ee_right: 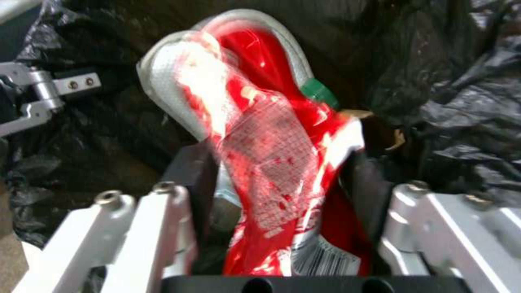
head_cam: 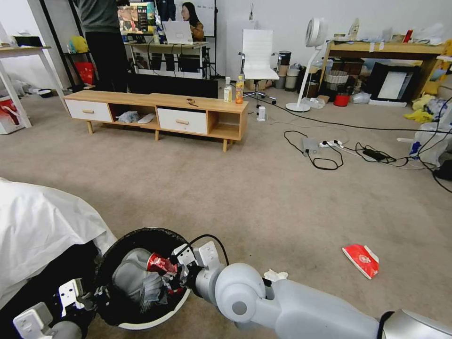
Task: Pick up the trash bin and place the garbage on the floor into it.
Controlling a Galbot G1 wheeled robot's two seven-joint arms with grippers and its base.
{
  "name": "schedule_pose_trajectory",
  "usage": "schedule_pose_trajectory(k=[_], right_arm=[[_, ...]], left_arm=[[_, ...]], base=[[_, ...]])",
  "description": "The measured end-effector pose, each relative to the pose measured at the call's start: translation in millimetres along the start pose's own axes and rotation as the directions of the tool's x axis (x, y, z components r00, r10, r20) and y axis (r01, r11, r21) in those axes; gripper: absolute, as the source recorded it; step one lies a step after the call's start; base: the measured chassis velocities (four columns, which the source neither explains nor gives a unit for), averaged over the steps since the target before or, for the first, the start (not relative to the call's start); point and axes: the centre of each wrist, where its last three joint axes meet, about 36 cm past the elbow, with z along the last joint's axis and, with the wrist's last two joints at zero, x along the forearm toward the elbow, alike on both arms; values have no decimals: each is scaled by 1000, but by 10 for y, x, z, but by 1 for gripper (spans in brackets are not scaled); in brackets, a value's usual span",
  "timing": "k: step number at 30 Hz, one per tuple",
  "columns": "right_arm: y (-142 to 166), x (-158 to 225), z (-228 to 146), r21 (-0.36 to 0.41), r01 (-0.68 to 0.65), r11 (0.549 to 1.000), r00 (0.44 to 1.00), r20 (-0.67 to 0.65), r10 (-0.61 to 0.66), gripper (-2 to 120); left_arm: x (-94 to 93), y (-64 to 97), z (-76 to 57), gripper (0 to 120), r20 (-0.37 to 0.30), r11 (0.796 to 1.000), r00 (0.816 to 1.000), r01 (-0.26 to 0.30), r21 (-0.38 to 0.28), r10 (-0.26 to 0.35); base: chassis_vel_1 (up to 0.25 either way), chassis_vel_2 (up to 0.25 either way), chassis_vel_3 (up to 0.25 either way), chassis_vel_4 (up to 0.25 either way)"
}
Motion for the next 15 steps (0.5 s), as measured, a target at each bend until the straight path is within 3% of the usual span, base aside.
schedule_pose_trajectory(k=[8,9,11,12,15], right_arm=[[0,8,-19,-1,4,1000,1000,8,-4,79],[-1,12,-26,-1,5,1000,1000,10,-5,87],[-1,15,-29,-1,5,1000,1000,11,-5,89],[-2,20,-39,-1,5,1000,1000,15,-5,97],[-6,33,-66,-2,6,1000,1000,23,-6,99]], left_arm=[[-9,5,5,1,-3,1000,1000,-5,2,5],[-10,5,5,1,-3,1000,1000,-5,2,5],[-10,5,5,1,-3,1000,1000,-6,2,6],[-12,4,6,1,-3,1000,1000,-7,3,7],[-16,5,9,1,-4,1000,1000,-12,3,12]], base=[[0,0,0,0],[0,0,0,0],[0,0,0,0],[0,0,0,0],[0,0,0,0]])
